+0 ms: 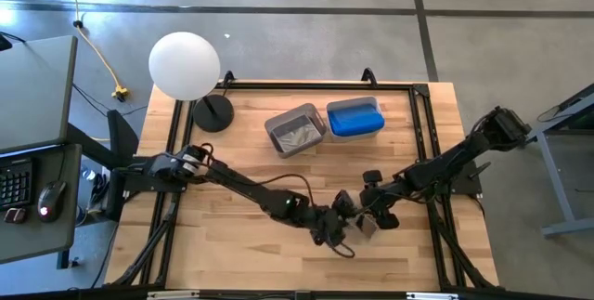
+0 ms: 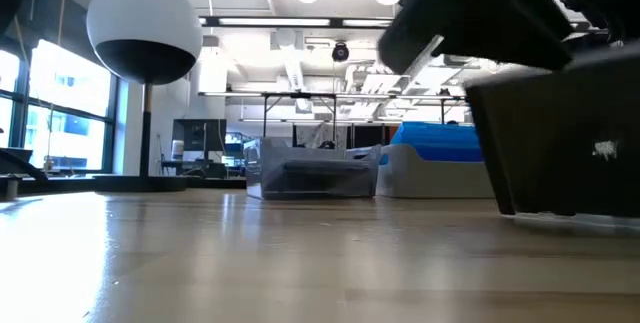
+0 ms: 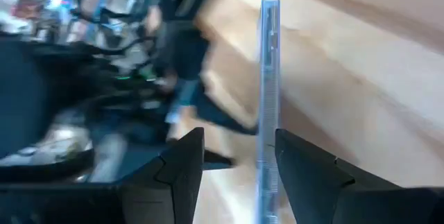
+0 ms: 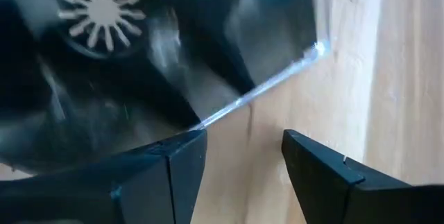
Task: Pick & place jewel cases by type
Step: Put the black CD case into the black bin
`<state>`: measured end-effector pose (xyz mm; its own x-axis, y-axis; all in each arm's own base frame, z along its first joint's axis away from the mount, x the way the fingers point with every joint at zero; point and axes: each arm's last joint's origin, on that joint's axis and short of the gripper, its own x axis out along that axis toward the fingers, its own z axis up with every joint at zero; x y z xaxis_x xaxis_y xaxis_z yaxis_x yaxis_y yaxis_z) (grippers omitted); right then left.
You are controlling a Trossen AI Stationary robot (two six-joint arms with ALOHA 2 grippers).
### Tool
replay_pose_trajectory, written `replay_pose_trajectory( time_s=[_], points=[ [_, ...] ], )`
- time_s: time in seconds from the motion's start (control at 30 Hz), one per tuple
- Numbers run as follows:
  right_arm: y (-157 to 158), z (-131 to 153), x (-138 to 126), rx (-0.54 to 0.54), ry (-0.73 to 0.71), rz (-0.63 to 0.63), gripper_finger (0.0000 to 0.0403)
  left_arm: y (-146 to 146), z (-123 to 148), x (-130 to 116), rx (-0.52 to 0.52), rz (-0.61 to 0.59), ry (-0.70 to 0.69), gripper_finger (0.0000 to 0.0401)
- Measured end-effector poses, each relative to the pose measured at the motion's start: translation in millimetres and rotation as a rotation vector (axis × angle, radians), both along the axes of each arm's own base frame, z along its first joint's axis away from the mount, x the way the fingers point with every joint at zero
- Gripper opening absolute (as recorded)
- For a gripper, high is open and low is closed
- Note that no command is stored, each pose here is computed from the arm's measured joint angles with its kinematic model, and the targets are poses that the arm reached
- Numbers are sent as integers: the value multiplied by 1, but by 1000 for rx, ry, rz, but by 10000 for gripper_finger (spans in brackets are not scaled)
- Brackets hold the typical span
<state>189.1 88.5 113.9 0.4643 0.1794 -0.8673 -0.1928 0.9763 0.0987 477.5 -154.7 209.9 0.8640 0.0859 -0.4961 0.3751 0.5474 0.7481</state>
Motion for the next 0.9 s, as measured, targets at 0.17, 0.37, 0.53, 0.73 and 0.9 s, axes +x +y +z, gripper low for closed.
replay_pose_trajectory(
  time_s=[0.17,0.37,0.53,0.73,0.9],
  points=[
    [5,3,5,75,-44,40,188,17,-5,5,21,17,70,172],
    [6,4,6,81,-71,75,188,31,-10,4,-39,47,148,172],
    [5,3,5,51,-64,59,188,31,-10,4,-45,-24,158,154],
    [4,3,5,33,-67,61,188,23,-10,2,-34,-52,169,91],
    [4,3,5,-6,-79,112,188,17,-10,0,-28,-65,172,51]
  ],
)
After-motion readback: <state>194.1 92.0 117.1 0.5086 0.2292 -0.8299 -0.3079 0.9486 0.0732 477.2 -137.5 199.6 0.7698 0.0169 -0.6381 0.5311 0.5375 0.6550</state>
